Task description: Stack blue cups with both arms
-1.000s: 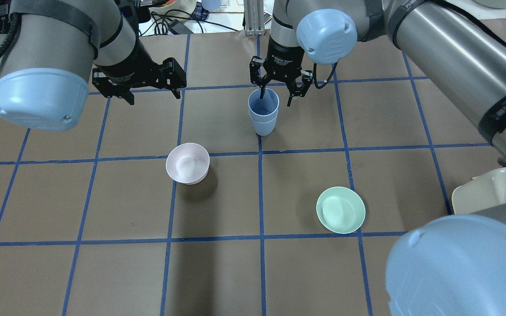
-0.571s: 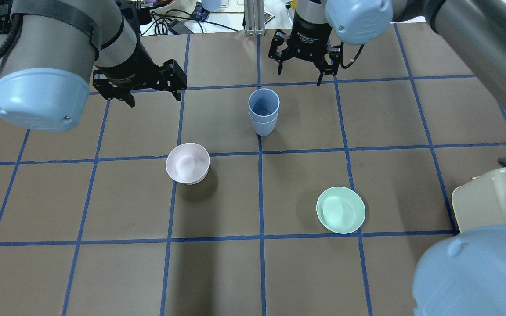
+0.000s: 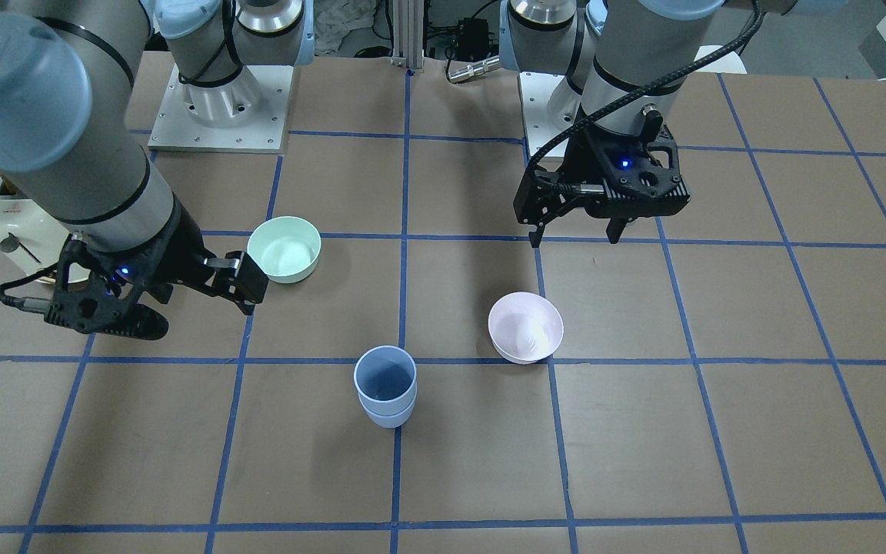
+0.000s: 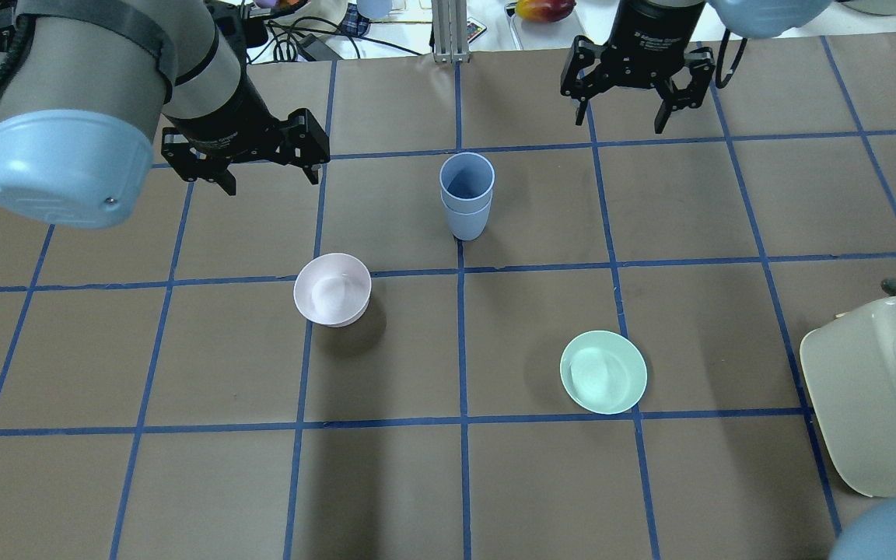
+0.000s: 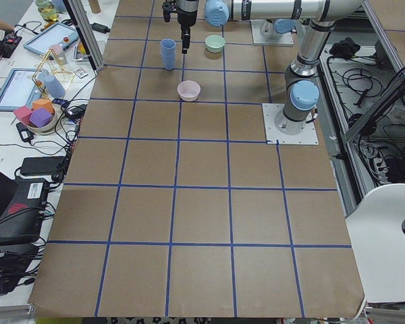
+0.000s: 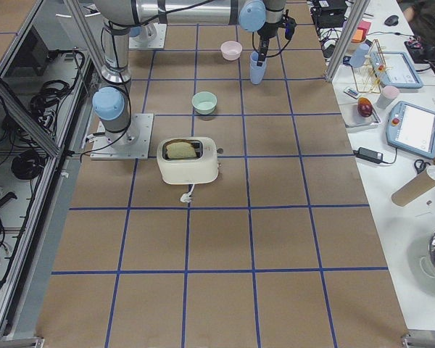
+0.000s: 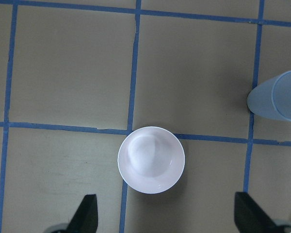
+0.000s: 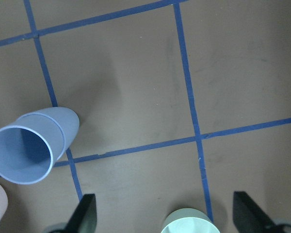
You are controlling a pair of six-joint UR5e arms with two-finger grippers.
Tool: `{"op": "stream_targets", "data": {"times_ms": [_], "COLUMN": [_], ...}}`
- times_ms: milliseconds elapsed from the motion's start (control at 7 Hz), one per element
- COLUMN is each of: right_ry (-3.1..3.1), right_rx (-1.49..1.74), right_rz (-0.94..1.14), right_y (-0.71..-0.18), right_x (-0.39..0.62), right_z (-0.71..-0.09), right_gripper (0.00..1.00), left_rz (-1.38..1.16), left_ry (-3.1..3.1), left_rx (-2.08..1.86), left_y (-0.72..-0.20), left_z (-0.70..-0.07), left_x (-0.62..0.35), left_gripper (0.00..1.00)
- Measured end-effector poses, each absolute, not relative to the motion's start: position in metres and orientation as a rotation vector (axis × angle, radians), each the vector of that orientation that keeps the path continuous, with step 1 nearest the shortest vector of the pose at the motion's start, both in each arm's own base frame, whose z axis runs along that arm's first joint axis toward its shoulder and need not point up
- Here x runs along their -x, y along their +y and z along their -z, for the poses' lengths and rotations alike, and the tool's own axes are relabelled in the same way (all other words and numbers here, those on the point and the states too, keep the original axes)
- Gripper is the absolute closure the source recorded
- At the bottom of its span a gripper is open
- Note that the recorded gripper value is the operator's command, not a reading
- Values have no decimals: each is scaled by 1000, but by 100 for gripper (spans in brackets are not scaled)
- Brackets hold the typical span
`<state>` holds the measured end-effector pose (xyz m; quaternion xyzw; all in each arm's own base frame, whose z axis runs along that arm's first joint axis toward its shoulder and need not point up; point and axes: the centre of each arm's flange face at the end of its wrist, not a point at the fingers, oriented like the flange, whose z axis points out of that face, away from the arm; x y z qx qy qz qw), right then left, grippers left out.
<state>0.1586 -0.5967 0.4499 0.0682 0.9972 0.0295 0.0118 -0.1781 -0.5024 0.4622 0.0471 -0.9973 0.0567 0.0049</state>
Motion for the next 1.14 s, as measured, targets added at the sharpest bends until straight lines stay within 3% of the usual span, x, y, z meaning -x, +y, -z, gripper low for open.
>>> {"op": "stream_targets", "data": {"times_ms": [571,1143], "right_ry": [3178,3160], "right_rx": [-173,-174], "right_rz": [-64,-75], "right_y": [-521,-502], "right_x": [-137,-138], "right_z": [-473,-485], "right_gripper": [0,0], "left_rz": [-114,-112], "left_ry": [-3135,-3136], "left_rx": [-151,-151], "left_y": [-500,-500], "left_z": [-466,-465], "left_x": [177,177], "left_gripper": [0,0]}}
